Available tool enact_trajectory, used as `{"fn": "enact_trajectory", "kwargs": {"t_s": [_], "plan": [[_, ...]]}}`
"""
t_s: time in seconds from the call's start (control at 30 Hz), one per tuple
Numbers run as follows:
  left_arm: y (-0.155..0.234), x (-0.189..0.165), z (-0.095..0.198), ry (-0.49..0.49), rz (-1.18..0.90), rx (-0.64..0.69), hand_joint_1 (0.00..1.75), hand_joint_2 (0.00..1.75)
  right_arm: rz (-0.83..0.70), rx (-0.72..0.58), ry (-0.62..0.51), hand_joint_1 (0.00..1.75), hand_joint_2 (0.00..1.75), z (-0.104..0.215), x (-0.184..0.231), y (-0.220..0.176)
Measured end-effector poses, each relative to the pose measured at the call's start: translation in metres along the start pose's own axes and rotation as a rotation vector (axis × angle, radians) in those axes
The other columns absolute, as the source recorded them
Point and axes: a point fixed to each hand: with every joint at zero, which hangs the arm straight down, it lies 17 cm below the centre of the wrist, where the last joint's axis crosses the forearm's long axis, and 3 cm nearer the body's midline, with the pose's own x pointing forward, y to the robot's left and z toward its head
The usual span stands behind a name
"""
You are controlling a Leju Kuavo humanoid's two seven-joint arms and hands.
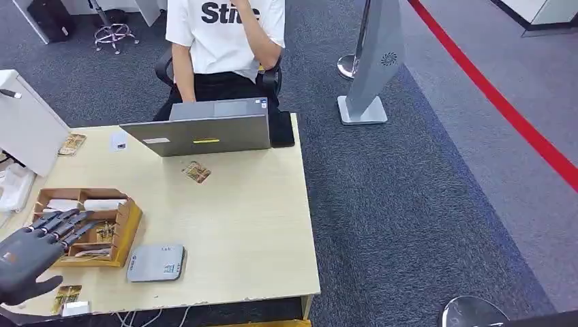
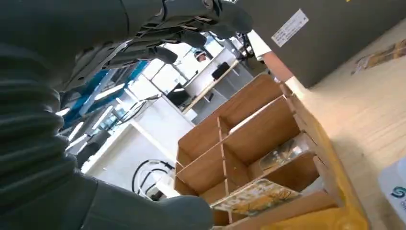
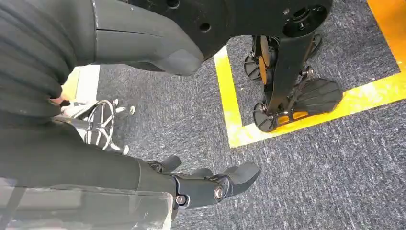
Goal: Pass the card to the sensor for recognition and then transmit it.
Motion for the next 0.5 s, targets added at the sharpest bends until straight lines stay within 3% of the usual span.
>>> {"fn": "enact_trajectory", "kwargs": {"t_s": [0.23, 0.5], "plan": [[-0.019, 0.007, -0.006, 0.118, -0.063, 0.100, 0.00, 1.75, 0.013, -0.011, -0.009, 0.00, 1.75, 0.000, 0.002, -0.002], [-0.066, 0.026, -0.006, 0.189, 0.043, 0.077, 0.00, 1.75, 0.030, -0.010, -0.024, 0.00, 1.75, 0.000, 0.004, -0.002]]}}
